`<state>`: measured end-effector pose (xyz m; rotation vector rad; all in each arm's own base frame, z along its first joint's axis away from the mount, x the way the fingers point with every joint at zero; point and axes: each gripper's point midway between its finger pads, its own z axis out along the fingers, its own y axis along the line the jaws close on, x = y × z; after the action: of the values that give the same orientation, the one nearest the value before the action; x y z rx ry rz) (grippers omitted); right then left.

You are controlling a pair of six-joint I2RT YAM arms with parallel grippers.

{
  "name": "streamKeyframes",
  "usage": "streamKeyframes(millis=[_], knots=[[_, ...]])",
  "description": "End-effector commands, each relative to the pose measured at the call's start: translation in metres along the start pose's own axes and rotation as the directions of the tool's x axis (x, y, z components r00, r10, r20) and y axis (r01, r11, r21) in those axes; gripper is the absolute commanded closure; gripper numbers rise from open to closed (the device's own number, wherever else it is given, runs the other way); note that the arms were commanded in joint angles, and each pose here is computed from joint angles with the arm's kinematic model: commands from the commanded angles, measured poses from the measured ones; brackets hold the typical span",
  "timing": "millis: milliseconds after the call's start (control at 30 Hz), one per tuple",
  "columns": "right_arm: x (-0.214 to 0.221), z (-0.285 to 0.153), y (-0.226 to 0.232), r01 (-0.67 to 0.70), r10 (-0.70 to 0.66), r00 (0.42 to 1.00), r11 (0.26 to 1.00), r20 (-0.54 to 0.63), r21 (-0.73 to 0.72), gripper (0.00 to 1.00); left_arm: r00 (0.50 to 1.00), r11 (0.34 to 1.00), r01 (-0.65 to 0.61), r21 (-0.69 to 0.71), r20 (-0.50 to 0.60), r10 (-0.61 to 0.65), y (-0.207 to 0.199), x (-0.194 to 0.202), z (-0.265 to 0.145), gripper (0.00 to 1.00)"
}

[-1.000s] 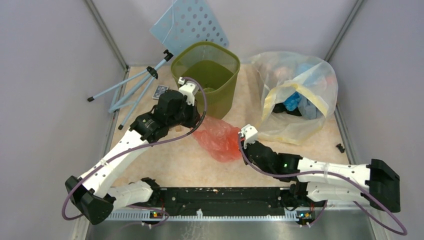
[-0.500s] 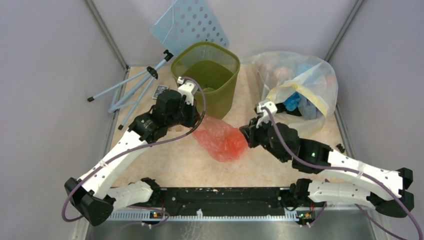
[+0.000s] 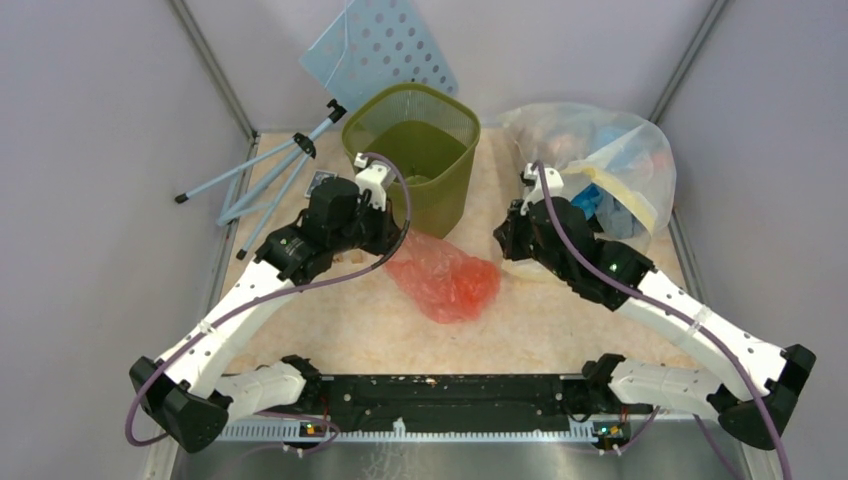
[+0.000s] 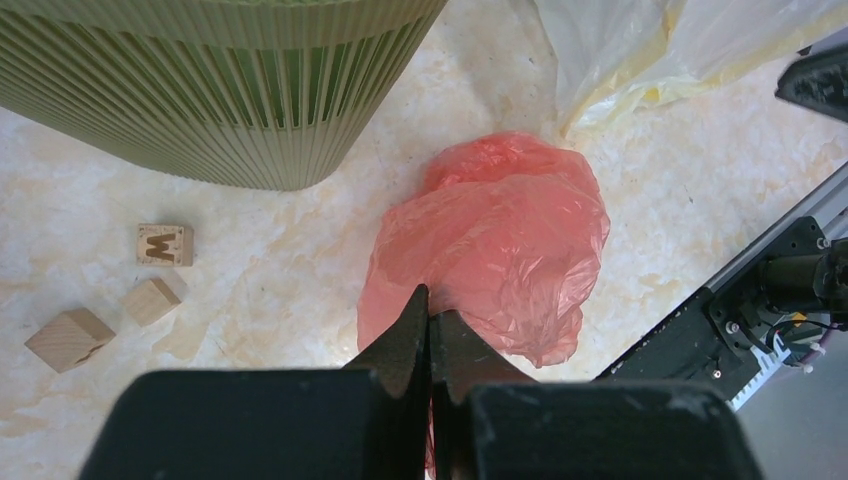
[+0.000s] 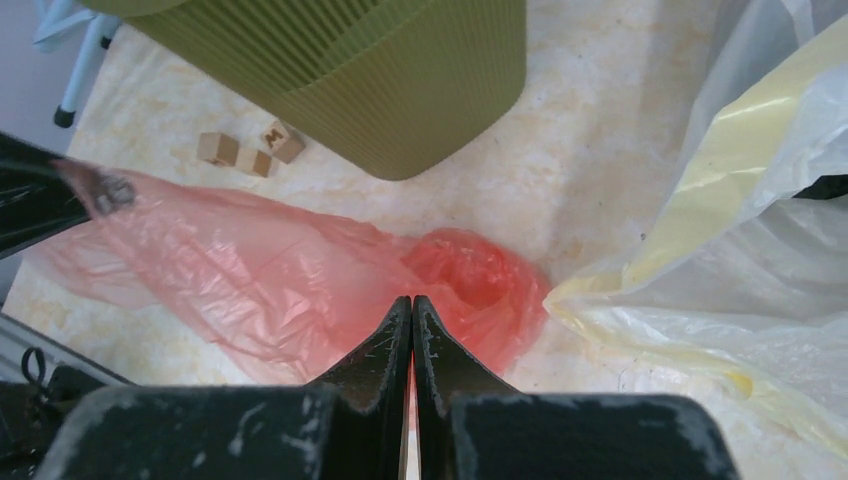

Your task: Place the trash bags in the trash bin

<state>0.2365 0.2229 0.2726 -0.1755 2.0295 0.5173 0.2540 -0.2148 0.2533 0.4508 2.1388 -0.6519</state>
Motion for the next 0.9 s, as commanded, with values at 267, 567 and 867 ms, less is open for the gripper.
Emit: streamKeyframes(millis=[267,567,867], knots=[[-0.037,0.032,-0.023,-0.046,0.05,0.996,0.997,-0.076,0.057,1.0,0.997,1.0,0.021,0.015,0.068,-0.022,0.005,-0.01,-0.009,1.0],[-0.019,0.022,-0.032,0.026,-0.023,0.996,0.999,-0.089,0.028,0.55,0.997,0.998,0.049,0.032,0.051,-0.05,0.008,-0.005,-0.006,1.0],[-0.008,-0.008,-0.014,0.109,-0.108,0.994,0.977,0.014,-0.182,0.29,0.992,0.988,0.121,0.091,0.016,-0.123,0.002,-0.004,0.004,1.0]])
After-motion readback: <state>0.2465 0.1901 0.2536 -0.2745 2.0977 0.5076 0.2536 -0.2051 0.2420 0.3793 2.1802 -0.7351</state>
